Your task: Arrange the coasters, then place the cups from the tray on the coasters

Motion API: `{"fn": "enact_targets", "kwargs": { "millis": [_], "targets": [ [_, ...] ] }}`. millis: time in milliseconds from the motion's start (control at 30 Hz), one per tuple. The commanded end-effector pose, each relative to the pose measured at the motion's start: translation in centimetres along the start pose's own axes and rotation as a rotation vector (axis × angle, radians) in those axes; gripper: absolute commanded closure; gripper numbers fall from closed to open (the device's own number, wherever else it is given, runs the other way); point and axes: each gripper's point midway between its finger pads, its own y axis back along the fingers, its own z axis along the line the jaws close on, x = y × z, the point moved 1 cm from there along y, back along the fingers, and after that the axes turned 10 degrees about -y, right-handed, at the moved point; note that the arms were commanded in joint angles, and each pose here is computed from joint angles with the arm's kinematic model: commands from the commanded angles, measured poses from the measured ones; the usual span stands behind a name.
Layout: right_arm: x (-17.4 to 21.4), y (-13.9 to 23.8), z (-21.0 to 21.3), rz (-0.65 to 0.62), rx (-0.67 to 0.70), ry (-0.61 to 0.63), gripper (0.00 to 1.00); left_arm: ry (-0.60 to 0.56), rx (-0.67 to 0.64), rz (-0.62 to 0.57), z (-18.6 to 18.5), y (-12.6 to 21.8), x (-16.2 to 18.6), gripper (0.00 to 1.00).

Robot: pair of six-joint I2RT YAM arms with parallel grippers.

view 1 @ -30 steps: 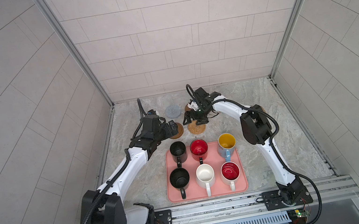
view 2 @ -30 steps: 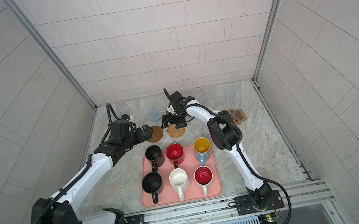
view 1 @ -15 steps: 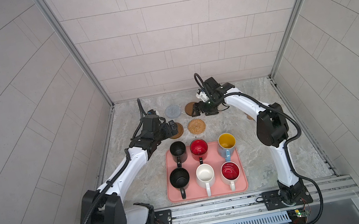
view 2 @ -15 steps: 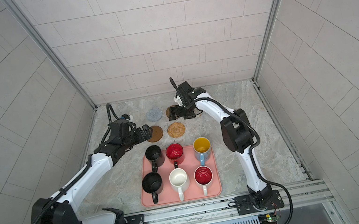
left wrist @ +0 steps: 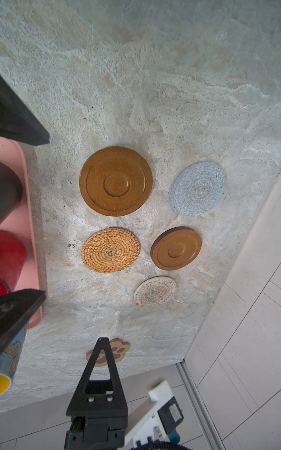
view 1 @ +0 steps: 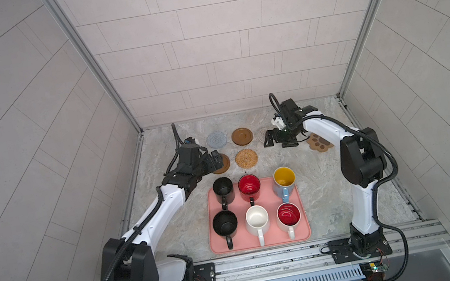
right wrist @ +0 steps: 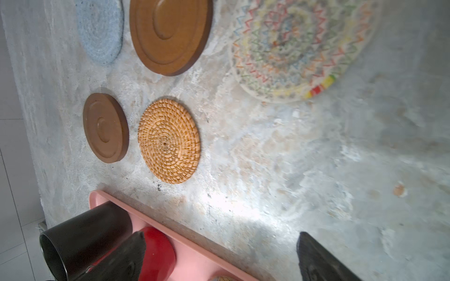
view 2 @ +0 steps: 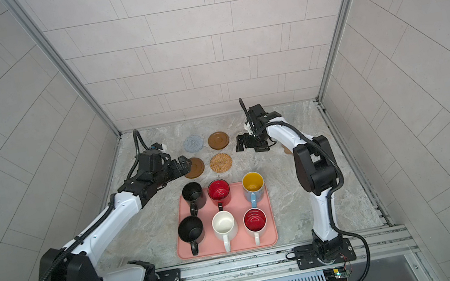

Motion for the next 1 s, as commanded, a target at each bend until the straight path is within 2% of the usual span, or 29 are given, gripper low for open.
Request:
{"fn": "enact_targets", "kwargs": {
  "millis": [0,433,967],
  "targets": [
    [-1.1,2.9,-1.0,-0.077,0.007,0.007,0.01,0.011,0.008,-0.033,-0.1,0.3,-0.7,0.00],
    [-3.0,5.1,-8.5,-0.147,0.084,-0.136,0.01,0.011,0.008,-0.031,-0.1,0.3,-0.5,0.00],
    [-5.7,6.7,-17.2,-0.256,0.112,-0.355,0.01,0.016,0.012,-0.035,-0.2,0.5,-0.7,0.00]
  ]
}}
